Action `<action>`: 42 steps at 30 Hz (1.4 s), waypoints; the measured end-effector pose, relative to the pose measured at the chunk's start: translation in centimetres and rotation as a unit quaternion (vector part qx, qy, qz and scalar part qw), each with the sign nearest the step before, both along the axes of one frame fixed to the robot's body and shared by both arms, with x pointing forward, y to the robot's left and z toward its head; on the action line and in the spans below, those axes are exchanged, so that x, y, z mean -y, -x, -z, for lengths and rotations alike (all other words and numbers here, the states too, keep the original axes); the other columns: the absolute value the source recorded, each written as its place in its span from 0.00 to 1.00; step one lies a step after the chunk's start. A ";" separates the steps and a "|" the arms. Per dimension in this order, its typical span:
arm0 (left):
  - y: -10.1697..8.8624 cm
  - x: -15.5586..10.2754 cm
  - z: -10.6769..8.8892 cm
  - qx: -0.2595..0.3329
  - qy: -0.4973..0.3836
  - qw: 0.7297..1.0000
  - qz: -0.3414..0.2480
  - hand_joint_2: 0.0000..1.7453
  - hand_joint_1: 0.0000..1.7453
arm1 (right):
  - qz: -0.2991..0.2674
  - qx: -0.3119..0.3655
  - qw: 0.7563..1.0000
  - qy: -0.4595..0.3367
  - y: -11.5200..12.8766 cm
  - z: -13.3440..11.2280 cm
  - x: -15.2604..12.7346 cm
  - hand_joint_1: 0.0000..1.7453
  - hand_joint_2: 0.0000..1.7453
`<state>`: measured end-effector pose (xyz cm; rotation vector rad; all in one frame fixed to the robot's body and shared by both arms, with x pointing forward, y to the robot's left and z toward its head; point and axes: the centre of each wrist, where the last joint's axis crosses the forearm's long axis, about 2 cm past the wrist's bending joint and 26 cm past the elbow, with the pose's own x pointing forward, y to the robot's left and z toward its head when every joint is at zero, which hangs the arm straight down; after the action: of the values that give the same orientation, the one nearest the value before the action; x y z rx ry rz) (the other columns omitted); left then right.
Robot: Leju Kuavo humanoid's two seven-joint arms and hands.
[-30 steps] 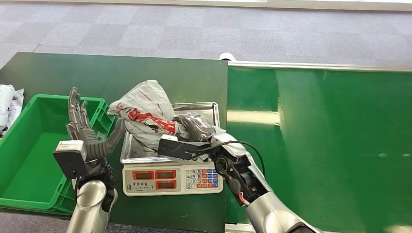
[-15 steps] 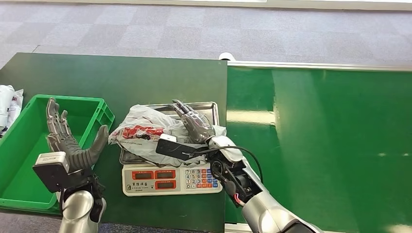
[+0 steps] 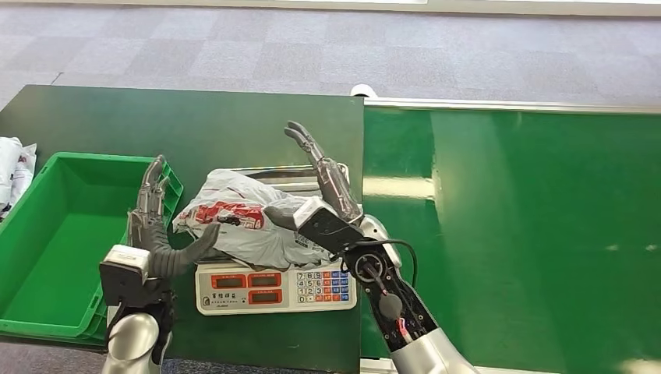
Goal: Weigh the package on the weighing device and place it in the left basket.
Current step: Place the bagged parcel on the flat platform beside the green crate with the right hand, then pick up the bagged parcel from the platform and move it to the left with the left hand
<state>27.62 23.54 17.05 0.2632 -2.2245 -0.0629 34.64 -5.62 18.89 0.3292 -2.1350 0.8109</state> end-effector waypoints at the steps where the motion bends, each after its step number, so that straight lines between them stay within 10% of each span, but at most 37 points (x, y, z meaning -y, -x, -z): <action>1: 0.0 0.2 0.0 -0.002 -0.003 1.000 0.006 1.00 0.00 | 0.000 0.003 1.000 -0.014 0.2 -0.3 0.0 0.00 1.00; 15: 0.2 1.2 0.1 -0.015 -0.025 0.999 0.041 1.00 0.00 | 0.027 0.047 0.993 -0.107 1.4 -1.9 1.0 0.00 1.00; 28: -1.7 6.1 1.5 -0.084 -0.210 0.971 0.071 1.00 0.00 | 0.245 0.137 0.897 -0.340 6.4 -3.9 5.7 0.00 1.00; 29: -1.9 6.7 1.7 -0.087 -0.223 0.968 0.075 1.00 0.03 | 0.247 0.139 0.896 -0.343 6.5 -4.0 5.9 0.00 1.00; 33: -2.4 9.1 2.6 -0.104 -0.258 0.956 0.090 1.00 0.92 | 0.244 0.139 0.893 -0.352 6.9 -4.2 6.2 0.00 1.00; 42: -3.0 11.6 4.4 -0.138 -0.294 0.939 0.114 1.00 0.97 | 0.228 0.136 0.894 -0.361 7.1 -4.9 6.6 0.00 1.00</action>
<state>30.66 11.96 12.61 0.2946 -1.8974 -0.8504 27.56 -12.18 23.76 0.0711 -2.5756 -0.2477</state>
